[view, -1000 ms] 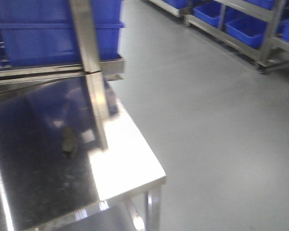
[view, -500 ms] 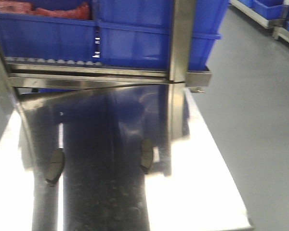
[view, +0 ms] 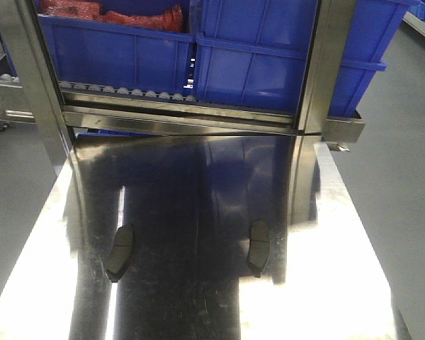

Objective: Move and align brake pads A on conveyor
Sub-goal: 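Turn and drive up to the steel table with two brake pads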

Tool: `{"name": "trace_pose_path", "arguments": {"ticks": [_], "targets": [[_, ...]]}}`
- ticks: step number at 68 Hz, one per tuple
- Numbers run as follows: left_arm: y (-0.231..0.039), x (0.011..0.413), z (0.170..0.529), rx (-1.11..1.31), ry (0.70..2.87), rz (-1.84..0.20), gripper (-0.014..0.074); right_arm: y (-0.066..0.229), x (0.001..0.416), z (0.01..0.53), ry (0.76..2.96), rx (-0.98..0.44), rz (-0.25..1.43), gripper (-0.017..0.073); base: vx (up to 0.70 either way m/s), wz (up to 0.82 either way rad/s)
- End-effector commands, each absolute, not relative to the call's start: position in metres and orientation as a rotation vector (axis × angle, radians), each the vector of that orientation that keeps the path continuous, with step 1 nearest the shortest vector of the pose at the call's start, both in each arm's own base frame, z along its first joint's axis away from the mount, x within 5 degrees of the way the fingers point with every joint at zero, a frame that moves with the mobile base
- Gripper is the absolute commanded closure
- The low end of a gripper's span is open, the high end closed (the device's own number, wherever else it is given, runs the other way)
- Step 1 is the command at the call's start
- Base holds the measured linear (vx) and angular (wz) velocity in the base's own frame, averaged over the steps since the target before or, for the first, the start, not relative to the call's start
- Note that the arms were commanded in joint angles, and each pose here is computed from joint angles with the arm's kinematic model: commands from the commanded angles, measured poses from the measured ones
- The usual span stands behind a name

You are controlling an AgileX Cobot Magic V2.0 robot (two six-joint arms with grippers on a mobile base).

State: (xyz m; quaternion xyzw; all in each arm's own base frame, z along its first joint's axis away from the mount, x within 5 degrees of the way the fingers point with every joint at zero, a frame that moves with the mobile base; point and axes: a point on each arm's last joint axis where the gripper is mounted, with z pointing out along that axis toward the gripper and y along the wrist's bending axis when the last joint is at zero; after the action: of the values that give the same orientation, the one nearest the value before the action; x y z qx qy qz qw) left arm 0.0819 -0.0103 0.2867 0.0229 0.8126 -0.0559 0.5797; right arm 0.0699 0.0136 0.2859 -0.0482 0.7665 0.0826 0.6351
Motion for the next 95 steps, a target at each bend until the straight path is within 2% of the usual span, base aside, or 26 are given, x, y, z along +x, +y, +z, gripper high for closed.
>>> {"name": "trace_pose_path", "arguments": {"ticks": [1, 95], "targets": [[-0.011, 0.0848, 0.3009, 0.051, 1.809, -0.144, 0.0239, 0.0136, 0.0713, 0.3003, 1.663, -0.113, 0.184, 0.0036, 0.03, 0.1], [-0.011, 0.0848, 0.3009, 0.051, 1.809, -0.144, 0.0239, 0.0136, 0.0713, 0.3003, 1.663, -0.113, 0.184, 0.0036, 0.0, 0.01]]}}
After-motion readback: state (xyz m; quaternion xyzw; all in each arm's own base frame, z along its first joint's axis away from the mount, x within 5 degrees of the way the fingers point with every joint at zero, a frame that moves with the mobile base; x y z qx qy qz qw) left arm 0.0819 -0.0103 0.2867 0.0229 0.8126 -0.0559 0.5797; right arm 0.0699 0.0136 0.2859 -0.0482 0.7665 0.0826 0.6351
